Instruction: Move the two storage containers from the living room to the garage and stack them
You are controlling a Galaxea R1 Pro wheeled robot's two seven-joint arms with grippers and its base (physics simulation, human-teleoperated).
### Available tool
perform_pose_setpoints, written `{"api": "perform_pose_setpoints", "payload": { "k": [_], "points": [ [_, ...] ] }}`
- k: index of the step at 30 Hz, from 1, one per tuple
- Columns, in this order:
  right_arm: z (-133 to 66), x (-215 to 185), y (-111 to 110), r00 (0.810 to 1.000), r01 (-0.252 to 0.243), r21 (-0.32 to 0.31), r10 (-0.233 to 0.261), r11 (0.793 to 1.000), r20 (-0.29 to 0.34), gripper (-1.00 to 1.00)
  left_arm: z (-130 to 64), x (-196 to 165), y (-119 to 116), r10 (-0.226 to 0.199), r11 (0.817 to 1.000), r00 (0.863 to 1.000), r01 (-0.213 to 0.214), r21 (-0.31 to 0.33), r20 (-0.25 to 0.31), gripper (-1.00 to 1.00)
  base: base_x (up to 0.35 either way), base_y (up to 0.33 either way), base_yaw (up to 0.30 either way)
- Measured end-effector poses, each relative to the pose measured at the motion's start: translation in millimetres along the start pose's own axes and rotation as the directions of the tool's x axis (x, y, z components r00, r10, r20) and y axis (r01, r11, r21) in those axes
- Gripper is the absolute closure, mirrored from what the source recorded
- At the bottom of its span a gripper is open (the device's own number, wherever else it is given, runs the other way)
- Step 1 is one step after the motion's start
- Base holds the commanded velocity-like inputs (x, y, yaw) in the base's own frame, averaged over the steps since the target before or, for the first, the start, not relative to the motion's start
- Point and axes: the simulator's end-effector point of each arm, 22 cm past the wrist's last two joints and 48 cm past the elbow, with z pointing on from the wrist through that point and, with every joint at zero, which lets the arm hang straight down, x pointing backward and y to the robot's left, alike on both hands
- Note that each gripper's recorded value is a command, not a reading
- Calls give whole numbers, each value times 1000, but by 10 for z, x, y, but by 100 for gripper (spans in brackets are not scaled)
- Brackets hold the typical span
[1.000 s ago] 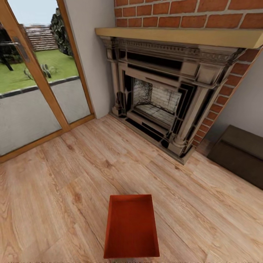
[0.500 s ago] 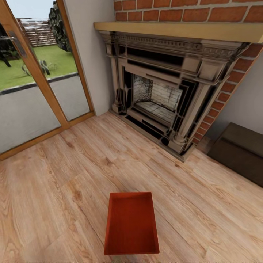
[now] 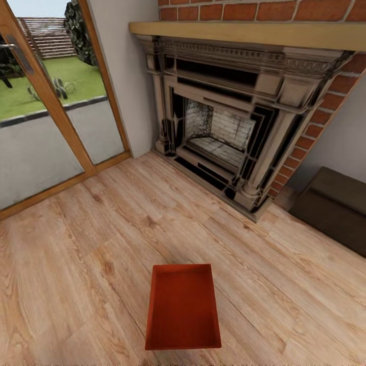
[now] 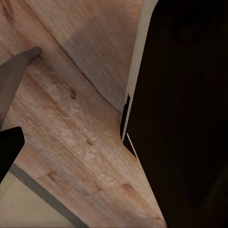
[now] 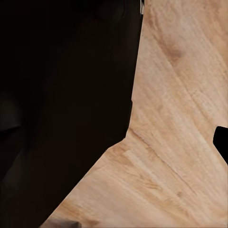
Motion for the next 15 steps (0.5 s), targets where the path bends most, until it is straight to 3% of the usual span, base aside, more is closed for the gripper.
{"api": "perform_pose_setpoints", "payload": {
  "k": [15],
  "points": [
    [0,93,16,1000,2,-1,-3,1000,-24,-100,11,95,14,4,1000,1000,-4,-4,-24,-100,0,0,0]
  ]
}}
